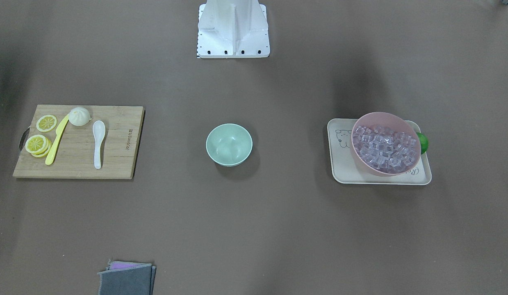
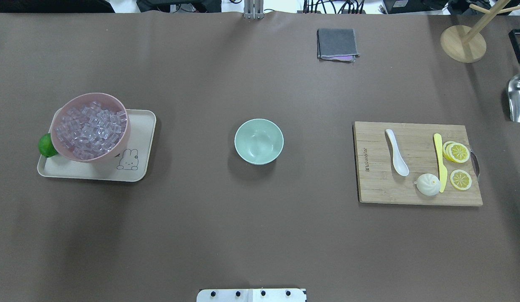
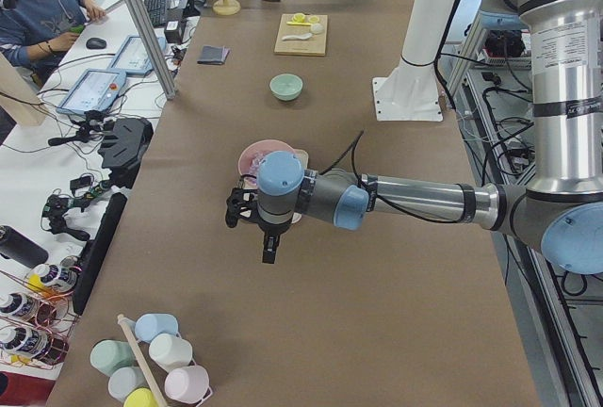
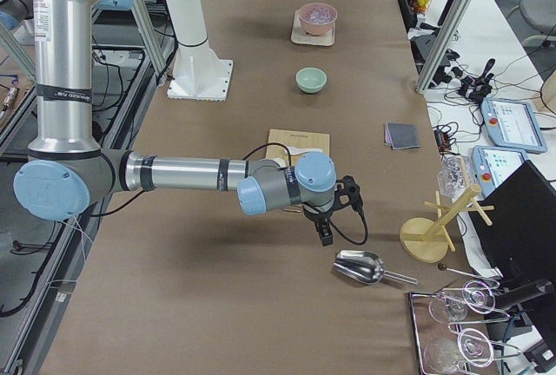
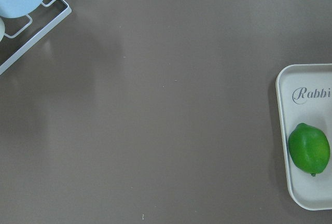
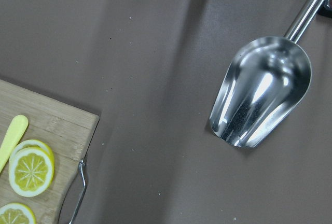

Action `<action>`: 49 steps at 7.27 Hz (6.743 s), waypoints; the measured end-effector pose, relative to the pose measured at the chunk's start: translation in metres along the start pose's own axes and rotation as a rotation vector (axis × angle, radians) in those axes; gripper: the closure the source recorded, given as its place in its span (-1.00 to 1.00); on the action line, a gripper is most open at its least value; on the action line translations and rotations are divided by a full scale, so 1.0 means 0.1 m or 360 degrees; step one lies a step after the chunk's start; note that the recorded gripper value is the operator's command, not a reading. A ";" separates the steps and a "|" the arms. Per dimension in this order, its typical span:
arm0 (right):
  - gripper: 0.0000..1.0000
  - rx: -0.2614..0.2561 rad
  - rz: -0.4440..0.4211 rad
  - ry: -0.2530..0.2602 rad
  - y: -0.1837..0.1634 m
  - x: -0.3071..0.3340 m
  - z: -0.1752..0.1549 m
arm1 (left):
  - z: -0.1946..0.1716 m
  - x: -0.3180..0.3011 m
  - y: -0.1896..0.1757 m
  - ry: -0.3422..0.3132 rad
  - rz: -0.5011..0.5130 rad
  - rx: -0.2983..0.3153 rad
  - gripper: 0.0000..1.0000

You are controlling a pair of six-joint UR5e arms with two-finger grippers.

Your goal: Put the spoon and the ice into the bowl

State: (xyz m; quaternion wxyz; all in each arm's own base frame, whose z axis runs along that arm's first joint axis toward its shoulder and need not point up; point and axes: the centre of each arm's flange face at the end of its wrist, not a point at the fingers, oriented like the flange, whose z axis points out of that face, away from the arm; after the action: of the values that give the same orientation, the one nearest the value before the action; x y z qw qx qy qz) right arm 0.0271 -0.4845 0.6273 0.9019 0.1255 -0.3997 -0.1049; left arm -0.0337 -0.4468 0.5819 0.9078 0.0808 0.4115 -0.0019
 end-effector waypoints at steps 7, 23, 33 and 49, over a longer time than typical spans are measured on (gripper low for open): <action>-1.00 -0.0012 -0.0006 -0.0007 0.06 -0.02 0.04 | -0.01 -0.08 0.13 -0.0105 -0.0077 -0.0040 -0.96; -0.62 -0.0153 0.0253 0.0045 -0.87 -3.67 1.61 | -0.05 0.22 -0.03 -0.0057 -0.0004 0.0087 -0.95; 1.00 -0.0119 0.0316 0.0012 -1.02 -4.00 1.55 | 0.61 1.81 -0.89 -0.0039 -0.0237 0.0043 -0.55; -1.00 0.0218 0.0934 -0.0146 -2.19 -6.90 1.49 | 1.65 3.53 -0.51 -0.0190 0.0012 -0.0181 -0.27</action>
State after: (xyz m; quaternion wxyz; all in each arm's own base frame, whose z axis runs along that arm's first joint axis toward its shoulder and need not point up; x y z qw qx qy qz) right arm -0.5579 -0.5133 0.1765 0.8641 0.0604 -0.4654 0.1818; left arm 0.3194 -0.4991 0.4173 0.9339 0.0306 0.3557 0.0201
